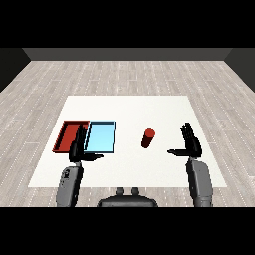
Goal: Pick the red can and put it in the red box
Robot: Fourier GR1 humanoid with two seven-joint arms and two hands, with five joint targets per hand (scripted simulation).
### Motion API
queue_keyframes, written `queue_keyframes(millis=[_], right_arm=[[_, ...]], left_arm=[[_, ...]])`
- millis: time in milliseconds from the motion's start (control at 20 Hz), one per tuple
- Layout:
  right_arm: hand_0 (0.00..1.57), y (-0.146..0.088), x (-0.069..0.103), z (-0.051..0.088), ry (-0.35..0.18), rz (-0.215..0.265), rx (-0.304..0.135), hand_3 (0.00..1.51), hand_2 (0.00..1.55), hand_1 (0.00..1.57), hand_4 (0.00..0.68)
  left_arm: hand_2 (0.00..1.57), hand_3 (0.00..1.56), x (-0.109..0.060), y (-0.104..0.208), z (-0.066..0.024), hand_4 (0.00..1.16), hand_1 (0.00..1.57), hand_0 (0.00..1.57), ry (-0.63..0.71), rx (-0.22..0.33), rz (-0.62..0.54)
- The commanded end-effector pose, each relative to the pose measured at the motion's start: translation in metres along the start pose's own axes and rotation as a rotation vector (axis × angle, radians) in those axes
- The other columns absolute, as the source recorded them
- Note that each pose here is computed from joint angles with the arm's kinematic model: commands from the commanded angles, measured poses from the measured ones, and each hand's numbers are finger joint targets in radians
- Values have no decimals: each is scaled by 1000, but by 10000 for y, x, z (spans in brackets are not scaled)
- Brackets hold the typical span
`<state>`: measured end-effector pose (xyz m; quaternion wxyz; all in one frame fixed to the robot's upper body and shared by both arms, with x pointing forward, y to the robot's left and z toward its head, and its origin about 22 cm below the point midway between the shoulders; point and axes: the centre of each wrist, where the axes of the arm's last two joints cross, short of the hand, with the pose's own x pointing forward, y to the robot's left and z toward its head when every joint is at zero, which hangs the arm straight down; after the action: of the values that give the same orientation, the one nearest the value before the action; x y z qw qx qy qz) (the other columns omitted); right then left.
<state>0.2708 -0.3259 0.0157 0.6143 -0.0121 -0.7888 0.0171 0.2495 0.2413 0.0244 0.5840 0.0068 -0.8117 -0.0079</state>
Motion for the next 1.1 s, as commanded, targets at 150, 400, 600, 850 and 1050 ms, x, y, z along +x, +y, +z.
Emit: queue_keyframes(millis=[150, 400, 600, 850, 1050], right_arm=[[0, -227, -93, 26, -100, -28, 19, 0, 0, 0, 0], [0, 29, -73, -167, -111, -43, 45, 0, 0, 0, 0], [0, -199, -106, -127, -87, -49, 45, 0, 0, 0, 0], [0, 83, -184, -388, -38, -88, 79, 0, 0, 0, 0], [0, 76, -191, -246, -15, -110, 42, 0, 0, 0, 0]], left_arm=[[0, 0, -85, 4, 105, 0, 0, 0, -122, 18, 14], [0, 0, -123, -112, 73, 0, 0, 0, -141, 6, 37], [0, 0, -156, -7, -106, 0, 0, 0, -118, 17, 32], [0, 0, -165, 39, 13, 0, 0, 0, -123, 4, 70], [0, 0, -73, 104, 105, 0, 0, 0, -159, 1, 40]])
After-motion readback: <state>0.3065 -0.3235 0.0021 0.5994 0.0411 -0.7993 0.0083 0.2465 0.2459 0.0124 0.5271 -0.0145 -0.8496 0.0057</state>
